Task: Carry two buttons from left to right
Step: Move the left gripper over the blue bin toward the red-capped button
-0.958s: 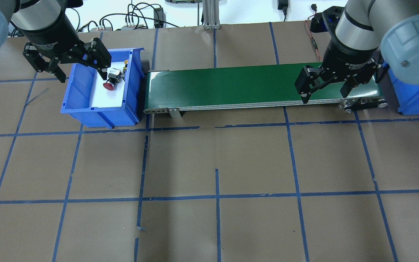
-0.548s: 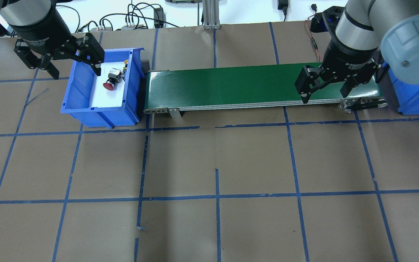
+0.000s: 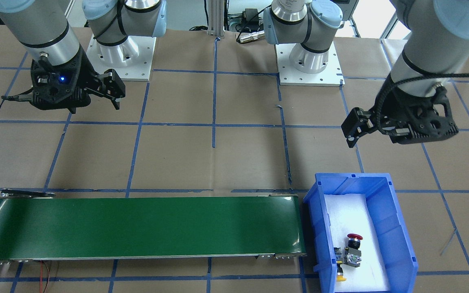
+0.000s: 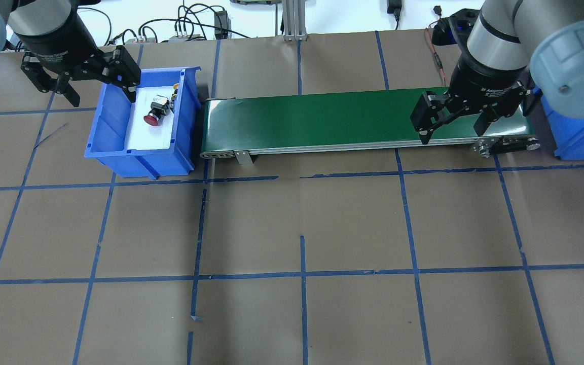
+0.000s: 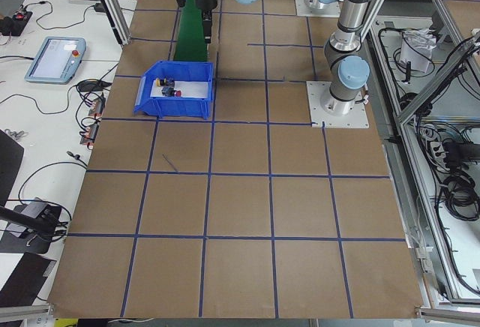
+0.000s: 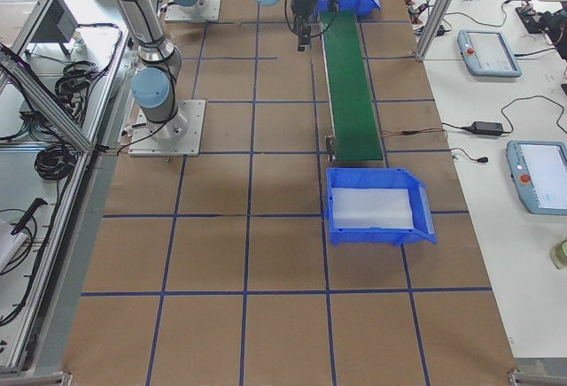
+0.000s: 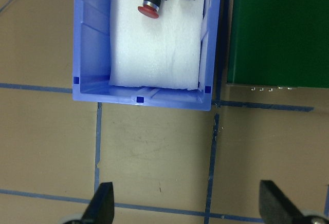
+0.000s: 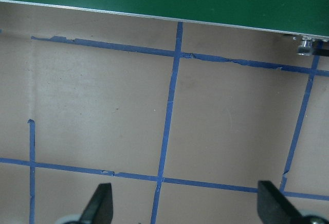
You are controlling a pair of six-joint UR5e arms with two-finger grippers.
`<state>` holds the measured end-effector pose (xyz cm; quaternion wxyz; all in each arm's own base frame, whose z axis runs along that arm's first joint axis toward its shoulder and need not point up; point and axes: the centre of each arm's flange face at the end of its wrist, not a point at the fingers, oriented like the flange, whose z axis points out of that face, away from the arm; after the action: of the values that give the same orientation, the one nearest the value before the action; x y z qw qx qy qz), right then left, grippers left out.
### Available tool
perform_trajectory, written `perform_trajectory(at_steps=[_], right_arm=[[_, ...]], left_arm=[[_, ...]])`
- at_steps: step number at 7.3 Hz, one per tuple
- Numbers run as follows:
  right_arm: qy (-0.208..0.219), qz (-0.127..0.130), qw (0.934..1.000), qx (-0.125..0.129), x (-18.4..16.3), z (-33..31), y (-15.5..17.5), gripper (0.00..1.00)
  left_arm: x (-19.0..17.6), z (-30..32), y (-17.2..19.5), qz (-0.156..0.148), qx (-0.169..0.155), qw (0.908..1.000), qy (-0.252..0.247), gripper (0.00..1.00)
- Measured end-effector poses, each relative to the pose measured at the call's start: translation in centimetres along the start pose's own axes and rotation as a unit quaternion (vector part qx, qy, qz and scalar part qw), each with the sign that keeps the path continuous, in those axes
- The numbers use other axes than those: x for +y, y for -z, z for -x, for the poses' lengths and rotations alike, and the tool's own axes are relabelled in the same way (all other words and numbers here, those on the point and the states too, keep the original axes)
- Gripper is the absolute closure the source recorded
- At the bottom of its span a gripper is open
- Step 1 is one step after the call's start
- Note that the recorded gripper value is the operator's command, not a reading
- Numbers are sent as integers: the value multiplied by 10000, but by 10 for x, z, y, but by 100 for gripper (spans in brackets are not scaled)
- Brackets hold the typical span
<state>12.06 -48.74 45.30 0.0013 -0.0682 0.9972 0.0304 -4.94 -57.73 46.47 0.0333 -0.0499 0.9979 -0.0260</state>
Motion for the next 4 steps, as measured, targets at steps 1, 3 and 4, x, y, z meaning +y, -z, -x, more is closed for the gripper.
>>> perform_trajectory(at_steps=[1, 3, 4], right_arm=[[-1, 0, 10000, 0, 0, 0, 0, 0], [0, -3, 10000, 0, 0, 0, 0, 0], [2, -17, 10000, 4, -1, 0, 1, 0]], left_arm=[[-22, 9, -27, 5, -1, 10000, 2, 0], [-66, 14, -74, 15, -9, 9994, -332, 0], [-84, 13, -91, -39, -17, 9986, -519, 0]])
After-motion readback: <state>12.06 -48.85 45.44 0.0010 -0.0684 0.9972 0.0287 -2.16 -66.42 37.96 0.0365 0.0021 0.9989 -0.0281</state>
